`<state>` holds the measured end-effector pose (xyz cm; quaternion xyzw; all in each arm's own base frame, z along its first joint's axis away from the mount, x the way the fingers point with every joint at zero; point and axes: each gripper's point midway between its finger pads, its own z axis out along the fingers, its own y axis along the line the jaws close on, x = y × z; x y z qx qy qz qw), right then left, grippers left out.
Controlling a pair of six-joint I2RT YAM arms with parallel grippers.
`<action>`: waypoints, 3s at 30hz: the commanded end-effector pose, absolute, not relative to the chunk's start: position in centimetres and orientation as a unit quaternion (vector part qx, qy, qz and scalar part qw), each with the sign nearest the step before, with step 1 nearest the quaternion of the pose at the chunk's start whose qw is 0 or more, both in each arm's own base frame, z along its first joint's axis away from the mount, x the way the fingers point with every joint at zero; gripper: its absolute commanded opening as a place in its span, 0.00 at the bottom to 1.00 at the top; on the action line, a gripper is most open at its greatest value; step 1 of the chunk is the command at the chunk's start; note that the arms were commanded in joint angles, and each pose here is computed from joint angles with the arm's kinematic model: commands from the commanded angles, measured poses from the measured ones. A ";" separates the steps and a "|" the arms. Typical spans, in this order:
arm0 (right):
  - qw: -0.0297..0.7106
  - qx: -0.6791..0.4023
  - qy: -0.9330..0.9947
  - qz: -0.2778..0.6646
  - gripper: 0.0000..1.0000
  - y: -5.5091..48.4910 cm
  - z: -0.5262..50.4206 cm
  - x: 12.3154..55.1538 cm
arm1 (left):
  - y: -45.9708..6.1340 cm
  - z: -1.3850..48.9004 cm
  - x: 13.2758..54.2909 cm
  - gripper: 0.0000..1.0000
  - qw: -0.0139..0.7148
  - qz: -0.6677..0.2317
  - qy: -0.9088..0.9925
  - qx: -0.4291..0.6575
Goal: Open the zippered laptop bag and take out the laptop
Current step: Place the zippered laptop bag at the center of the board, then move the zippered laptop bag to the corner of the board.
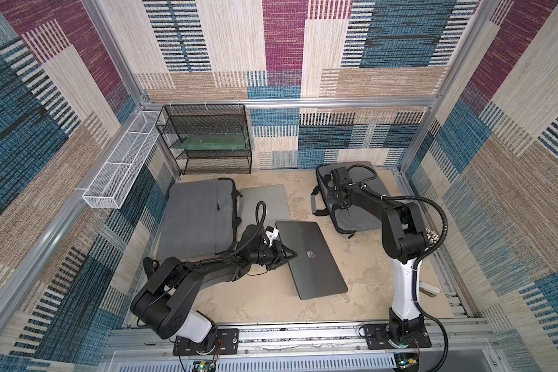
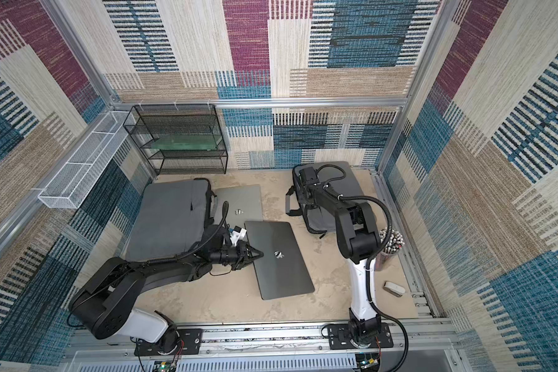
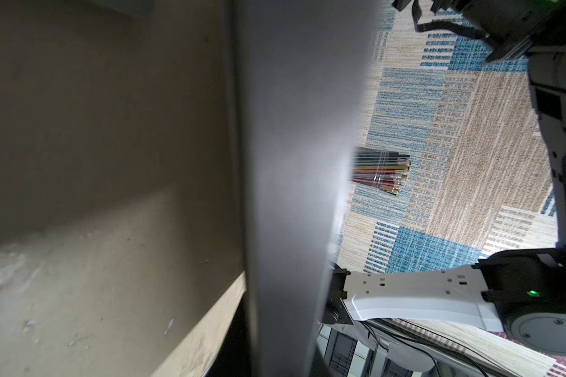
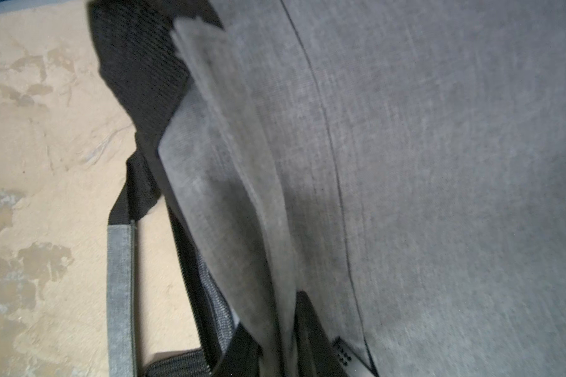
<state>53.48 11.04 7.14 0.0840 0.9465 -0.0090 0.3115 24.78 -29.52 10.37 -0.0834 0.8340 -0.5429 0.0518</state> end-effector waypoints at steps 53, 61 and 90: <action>0.304 0.072 0.949 -0.044 0.74 11.4 8.0 43.7 | -33.7 9.1 23.5 0.00 -0.015 -0.582 0.812 -0.026; 0.279 0.091 0.948 -0.123 0.76 8.5 5.4 43.1 | -33.7 8.8 23.5 0.00 -0.017 -0.582 0.813 -0.030; 0.296 0.132 0.939 -0.112 0.89 4.5 7.9 41.9 | -34.8 4.7 24.5 0.10 0.023 -0.495 0.868 -0.024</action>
